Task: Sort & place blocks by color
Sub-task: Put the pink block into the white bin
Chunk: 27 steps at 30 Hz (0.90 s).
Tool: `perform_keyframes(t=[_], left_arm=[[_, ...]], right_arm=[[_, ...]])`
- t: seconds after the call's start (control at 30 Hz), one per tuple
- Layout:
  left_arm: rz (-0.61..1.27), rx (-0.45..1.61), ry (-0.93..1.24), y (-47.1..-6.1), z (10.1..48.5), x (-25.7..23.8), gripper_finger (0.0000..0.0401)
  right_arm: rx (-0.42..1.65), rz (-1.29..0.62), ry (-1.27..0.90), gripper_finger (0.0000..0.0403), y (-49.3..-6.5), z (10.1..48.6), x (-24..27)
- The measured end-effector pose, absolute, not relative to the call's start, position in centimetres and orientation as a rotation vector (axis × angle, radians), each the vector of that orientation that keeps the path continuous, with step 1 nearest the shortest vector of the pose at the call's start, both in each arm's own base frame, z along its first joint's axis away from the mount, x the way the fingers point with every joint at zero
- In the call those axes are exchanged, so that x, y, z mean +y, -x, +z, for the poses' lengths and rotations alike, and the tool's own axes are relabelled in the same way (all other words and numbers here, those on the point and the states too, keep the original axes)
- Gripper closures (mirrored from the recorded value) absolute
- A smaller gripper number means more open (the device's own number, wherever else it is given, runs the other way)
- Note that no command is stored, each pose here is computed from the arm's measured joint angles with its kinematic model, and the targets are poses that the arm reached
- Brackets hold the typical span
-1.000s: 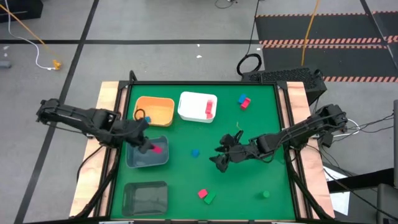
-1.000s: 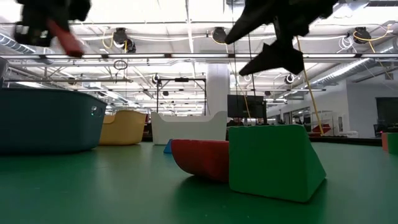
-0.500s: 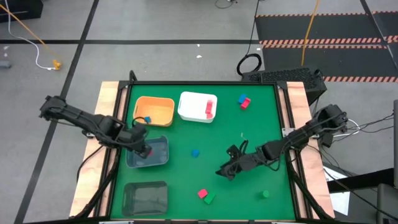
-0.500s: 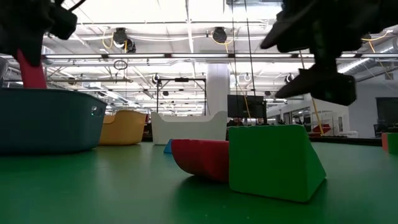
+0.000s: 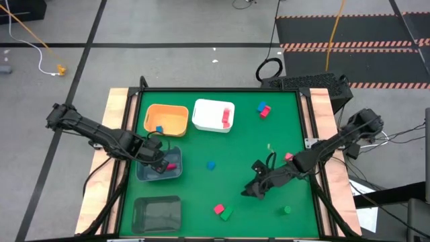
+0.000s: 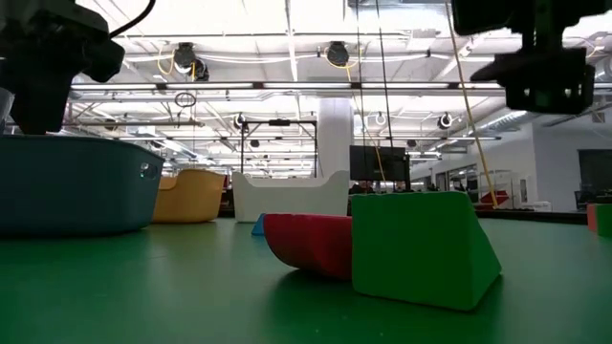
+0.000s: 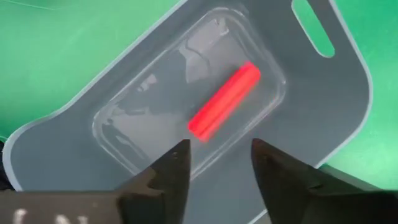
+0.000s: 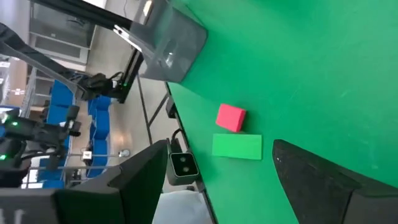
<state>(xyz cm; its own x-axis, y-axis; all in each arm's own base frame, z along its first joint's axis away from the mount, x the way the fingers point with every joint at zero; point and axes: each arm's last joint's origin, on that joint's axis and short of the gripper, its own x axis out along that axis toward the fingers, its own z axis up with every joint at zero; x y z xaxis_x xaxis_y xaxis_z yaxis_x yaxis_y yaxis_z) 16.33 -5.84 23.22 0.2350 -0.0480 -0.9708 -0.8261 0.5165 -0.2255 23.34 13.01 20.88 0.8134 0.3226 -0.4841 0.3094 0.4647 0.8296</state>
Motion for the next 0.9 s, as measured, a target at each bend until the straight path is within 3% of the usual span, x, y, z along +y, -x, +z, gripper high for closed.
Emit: perform_keyframes(t=[0.17,0.3,0.57,0.77,0.9], left_arm=[[0.621,1.240,0.929,-16.2,23.5,-5.8,0.0181],[0.550,1.171,0.980,-16.4,24.2,-5.9,0.0168],[0.297,0.816,1.069,-18.2,27.1,-6.1,0.0167],[0.102,0.534,1.028,-19.3,29.8,-5.7,0.0167],[0.026,0.393,0.962,-19.8,31.2,-5.1,0.0167]], right_arm=[[0.665,-0.032,-1.064,0.0122,-21.4,22.5,11.8],[0.746,-0.112,-1.014,0.0122,-19.7,22.6,10.7],[0.967,-0.630,-1.104,0.0122,-15.6,21.0,7.6],[1.025,-0.766,-1.046,0.0125,-14.5,20.6,6.5],[1.101,-0.765,-0.831,0.0137,-13.9,20.4,5.5]])
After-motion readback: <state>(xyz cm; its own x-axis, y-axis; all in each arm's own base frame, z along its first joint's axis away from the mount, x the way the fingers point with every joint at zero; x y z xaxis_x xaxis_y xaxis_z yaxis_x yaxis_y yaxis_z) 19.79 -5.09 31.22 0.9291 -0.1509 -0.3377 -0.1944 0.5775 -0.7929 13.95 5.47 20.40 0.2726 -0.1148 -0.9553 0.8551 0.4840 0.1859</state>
